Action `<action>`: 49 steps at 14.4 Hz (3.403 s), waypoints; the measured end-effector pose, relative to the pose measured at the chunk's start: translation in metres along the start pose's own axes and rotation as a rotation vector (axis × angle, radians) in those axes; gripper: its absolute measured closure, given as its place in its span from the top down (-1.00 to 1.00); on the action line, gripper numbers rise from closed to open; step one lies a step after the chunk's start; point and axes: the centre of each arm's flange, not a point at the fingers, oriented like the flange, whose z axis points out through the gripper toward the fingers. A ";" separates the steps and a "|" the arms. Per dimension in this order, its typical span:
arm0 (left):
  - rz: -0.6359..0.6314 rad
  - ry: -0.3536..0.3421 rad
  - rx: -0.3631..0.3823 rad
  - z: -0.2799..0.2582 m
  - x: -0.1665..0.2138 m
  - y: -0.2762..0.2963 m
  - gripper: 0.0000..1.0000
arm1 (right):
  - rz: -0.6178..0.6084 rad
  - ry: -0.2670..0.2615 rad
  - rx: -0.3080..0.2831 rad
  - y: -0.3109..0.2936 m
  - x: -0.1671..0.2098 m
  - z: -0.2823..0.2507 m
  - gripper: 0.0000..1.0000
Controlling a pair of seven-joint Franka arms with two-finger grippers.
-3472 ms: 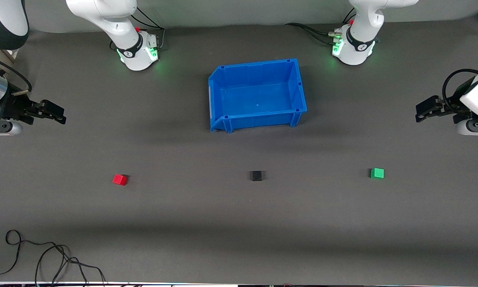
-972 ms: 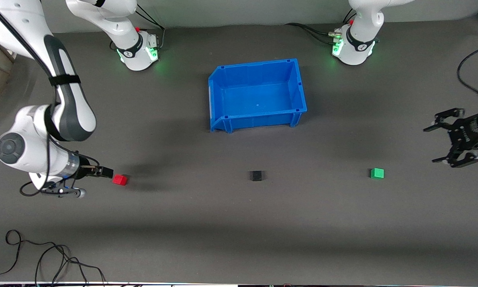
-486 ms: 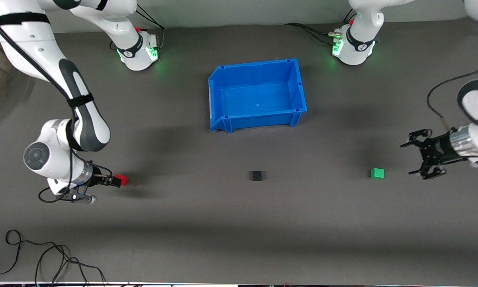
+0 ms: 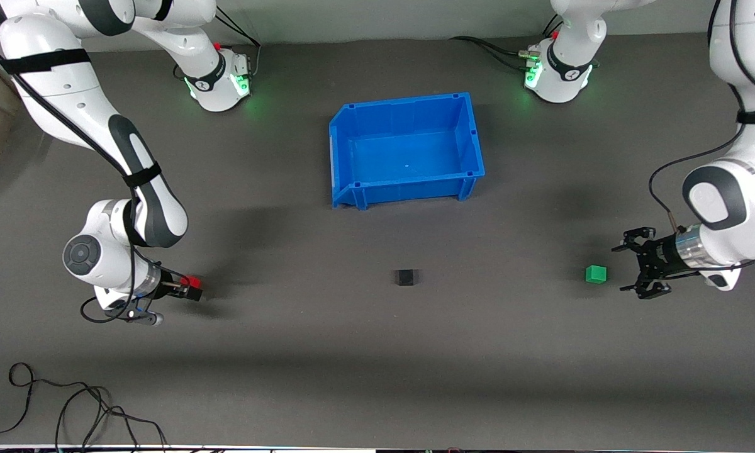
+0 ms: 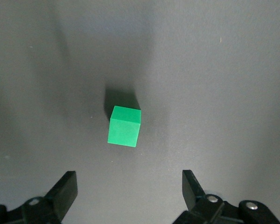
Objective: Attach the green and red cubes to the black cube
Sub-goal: 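Reach the right gripper to the red cube while the left gripper reaches the green cube, then close the right gripper on red while the left gripper grasps green, then carry the red cube and green cube toward the black cube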
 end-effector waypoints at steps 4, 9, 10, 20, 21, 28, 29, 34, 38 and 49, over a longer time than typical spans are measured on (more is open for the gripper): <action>0.038 -0.003 -0.015 0.023 0.010 0.001 1.00 | 0.002 -0.016 -0.003 0.000 -0.005 0.008 0.96; 0.053 0.008 -0.007 0.051 0.023 -0.002 1.00 | 0.003 -0.021 -0.004 0.001 -0.007 0.010 0.61; 0.054 0.009 -0.006 0.055 0.025 -0.002 1.00 | 0.004 -0.021 -0.004 0.001 -0.007 0.010 0.54; 0.057 0.009 -0.001 0.063 0.026 -0.003 -0.22 | 0.008 -0.026 -0.005 0.002 -0.008 0.012 0.22; 0.057 0.009 -0.001 0.063 0.026 -0.003 -0.22 | 0.008 -0.026 -0.005 0.002 -0.008 0.012 0.11; 0.019 -0.009 -0.042 0.040 -0.004 0.025 -0.22 | 0.010 -0.027 -0.005 0.002 -0.008 0.013 -0.22; 0.009 -0.020 -0.041 0.034 -0.018 0.033 -0.22 | 0.016 -0.027 -0.004 0.002 -0.008 0.013 -0.22; -0.005 -0.050 -0.021 0.026 -0.098 0.055 -0.22 | 0.137 -0.007 0.037 0.000 0.001 -0.002 -0.22; -0.025 -0.049 -0.012 0.048 -0.173 0.053 -0.22 | 0.393 -0.078 0.071 -0.020 0.011 -0.032 -0.22; -0.039 -0.024 -0.080 0.159 -0.347 0.008 -0.22 | 1.099 -0.133 0.029 -0.226 -0.021 -0.098 -0.22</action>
